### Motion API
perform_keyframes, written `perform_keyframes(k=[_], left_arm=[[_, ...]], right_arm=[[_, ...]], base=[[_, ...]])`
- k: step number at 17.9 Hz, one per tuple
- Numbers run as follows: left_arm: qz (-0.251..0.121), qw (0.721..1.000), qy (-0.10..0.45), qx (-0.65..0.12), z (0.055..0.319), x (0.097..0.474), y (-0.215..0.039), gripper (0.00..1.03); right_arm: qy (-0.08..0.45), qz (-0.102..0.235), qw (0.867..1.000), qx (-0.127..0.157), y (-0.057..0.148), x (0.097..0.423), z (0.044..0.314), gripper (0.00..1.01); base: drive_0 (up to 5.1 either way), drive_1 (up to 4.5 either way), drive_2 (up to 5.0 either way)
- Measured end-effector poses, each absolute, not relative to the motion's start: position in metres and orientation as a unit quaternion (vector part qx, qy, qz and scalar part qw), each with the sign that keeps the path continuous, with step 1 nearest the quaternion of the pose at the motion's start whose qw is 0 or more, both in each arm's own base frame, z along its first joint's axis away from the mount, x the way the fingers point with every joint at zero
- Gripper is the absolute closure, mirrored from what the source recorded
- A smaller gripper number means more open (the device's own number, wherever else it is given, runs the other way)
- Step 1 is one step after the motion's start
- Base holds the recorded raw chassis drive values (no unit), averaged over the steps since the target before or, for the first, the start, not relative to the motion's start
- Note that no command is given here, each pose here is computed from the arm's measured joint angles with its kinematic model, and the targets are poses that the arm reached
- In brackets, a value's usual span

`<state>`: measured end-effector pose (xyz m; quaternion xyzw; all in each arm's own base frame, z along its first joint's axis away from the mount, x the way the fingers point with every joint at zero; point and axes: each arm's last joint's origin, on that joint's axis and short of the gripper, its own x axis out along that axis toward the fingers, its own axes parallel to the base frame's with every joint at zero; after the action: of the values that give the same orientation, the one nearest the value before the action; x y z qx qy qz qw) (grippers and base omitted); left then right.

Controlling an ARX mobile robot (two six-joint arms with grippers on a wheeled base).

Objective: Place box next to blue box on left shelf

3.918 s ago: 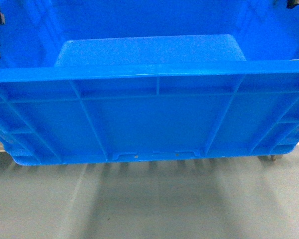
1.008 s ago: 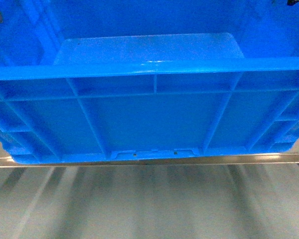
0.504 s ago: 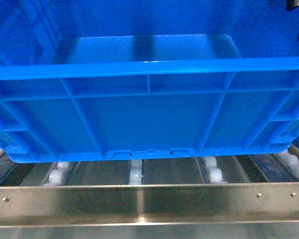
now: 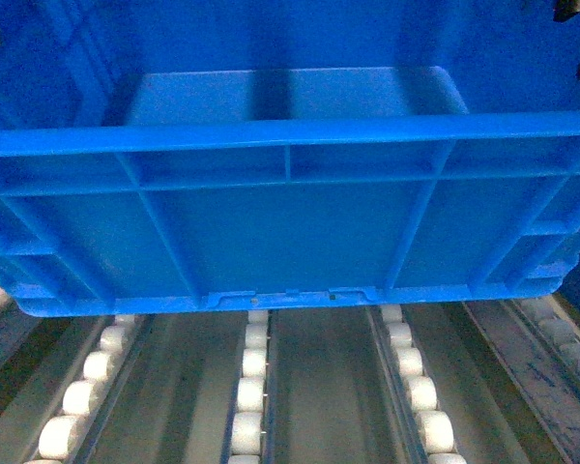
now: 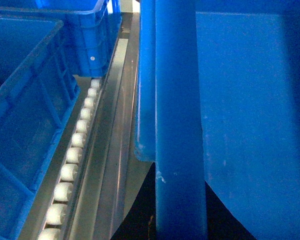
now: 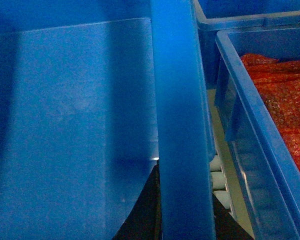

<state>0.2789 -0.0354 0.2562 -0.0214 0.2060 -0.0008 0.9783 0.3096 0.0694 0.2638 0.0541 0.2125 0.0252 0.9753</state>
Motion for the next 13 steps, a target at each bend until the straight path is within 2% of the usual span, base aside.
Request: perform_keyframes(k=[13], left_arm=[[-0.001, 0.978, 0.207, -0.021, 0.2561, 0.2788, -0.0354, 0.97]], right_arm=[[0.213, 0.025, 0.975, 0.054, 0.0694, 0.3095, 0.2637, 0.93]], base=[[0.0, 4.31, -4.4]])
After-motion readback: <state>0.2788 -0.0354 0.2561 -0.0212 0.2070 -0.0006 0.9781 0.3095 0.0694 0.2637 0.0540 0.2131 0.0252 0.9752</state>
